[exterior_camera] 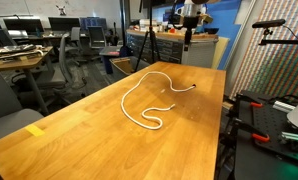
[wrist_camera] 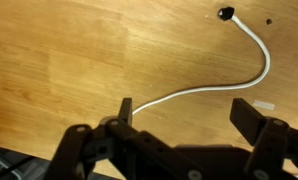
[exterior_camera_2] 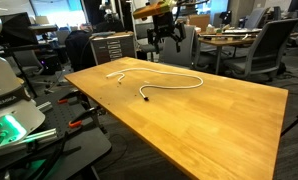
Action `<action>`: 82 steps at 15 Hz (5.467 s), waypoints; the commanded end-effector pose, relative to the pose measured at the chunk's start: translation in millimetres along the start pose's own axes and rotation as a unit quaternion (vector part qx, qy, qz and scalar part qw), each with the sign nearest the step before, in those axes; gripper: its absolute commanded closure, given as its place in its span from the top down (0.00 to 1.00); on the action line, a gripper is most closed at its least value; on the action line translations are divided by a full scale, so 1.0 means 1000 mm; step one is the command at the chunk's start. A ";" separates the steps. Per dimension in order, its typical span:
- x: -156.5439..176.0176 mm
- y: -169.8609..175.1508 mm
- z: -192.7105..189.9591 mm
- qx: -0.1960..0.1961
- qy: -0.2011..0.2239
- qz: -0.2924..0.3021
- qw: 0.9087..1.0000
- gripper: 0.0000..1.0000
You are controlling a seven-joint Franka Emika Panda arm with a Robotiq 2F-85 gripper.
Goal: Pick the rope on the table
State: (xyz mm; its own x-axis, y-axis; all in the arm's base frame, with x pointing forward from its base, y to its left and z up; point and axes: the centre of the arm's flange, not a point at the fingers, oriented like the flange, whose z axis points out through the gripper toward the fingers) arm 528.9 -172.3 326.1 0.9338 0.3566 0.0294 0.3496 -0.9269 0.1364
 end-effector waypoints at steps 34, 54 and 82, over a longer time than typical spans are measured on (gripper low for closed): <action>-0.014 -0.162 0.174 0.033 0.006 -0.097 0.995 0.70; 0.074 -0.266 0.022 0.112 0.168 -0.200 0.959 0.06; 0.070 -0.476 -0.038 0.320 0.036 -0.420 0.848 0.30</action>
State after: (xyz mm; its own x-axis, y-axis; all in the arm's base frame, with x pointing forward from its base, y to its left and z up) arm 431.7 294.5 302.9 0.3858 0.8960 0.2199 0.8353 -0.2380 -0.4957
